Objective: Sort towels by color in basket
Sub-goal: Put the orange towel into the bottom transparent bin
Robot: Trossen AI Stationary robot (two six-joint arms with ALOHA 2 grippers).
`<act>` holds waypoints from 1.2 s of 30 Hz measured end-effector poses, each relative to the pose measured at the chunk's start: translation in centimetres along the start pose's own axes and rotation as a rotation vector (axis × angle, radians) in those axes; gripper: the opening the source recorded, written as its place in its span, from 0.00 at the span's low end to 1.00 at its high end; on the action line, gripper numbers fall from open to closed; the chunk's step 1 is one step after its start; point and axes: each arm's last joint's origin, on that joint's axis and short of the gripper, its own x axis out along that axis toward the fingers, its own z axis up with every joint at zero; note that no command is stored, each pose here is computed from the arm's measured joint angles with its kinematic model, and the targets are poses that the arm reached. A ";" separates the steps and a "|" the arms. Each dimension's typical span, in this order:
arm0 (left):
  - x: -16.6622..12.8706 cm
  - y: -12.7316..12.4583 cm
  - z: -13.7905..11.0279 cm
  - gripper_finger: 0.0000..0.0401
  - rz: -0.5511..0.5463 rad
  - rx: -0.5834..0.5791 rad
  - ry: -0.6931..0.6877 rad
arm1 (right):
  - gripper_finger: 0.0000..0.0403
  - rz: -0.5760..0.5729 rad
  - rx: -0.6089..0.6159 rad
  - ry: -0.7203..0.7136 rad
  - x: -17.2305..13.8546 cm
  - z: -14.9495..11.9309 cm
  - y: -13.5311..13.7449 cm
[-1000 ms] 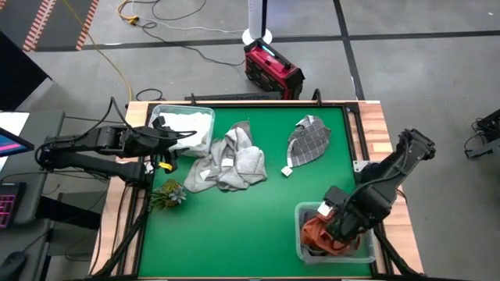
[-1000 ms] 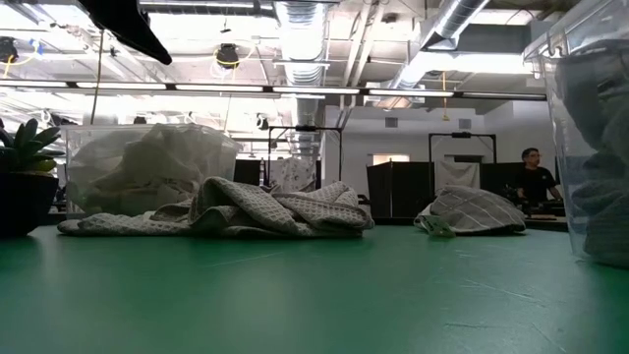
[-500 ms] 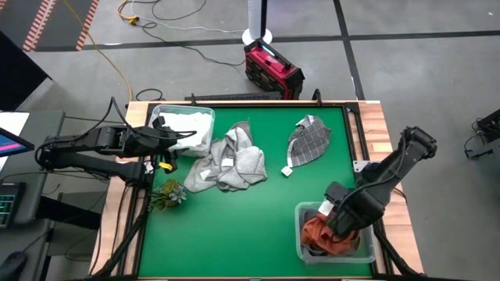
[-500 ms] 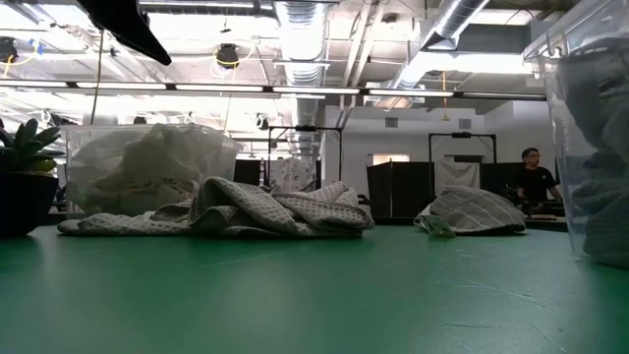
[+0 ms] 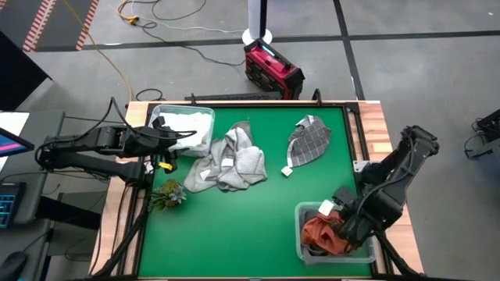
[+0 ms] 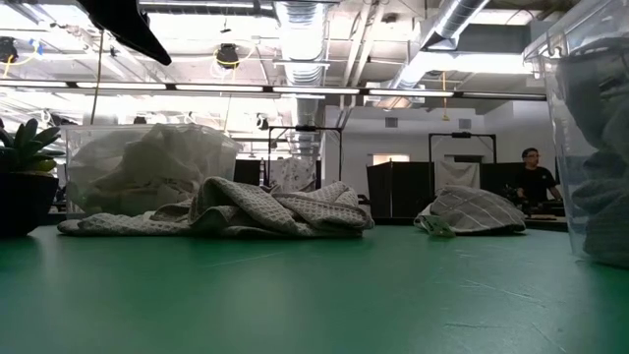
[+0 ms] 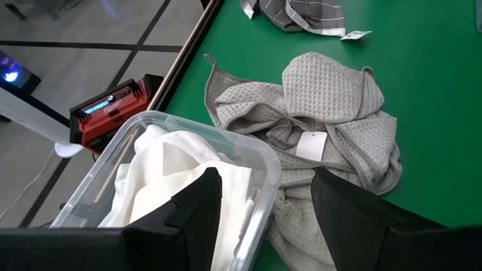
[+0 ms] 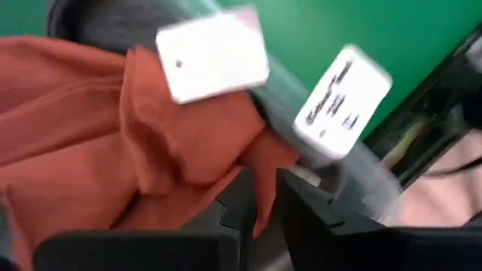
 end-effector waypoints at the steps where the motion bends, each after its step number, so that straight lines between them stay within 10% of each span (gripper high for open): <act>1: 0.0 0.0 0.0 0.49 0.000 0.000 0.000 | 0.23 -0.006 0.016 0.010 0.1 -0.2 0.1; 19: 0.0 0.0 -0.2 0.49 0.000 -0.014 0.015 | 0.22 -0.099 -0.024 0.094 10.7 -1.6 5.1; 36: 0.0 0.0 -0.4 0.49 0.001 0.001 0.041 | 0.22 0.004 0.185 0.028 0.2 0.1 1.2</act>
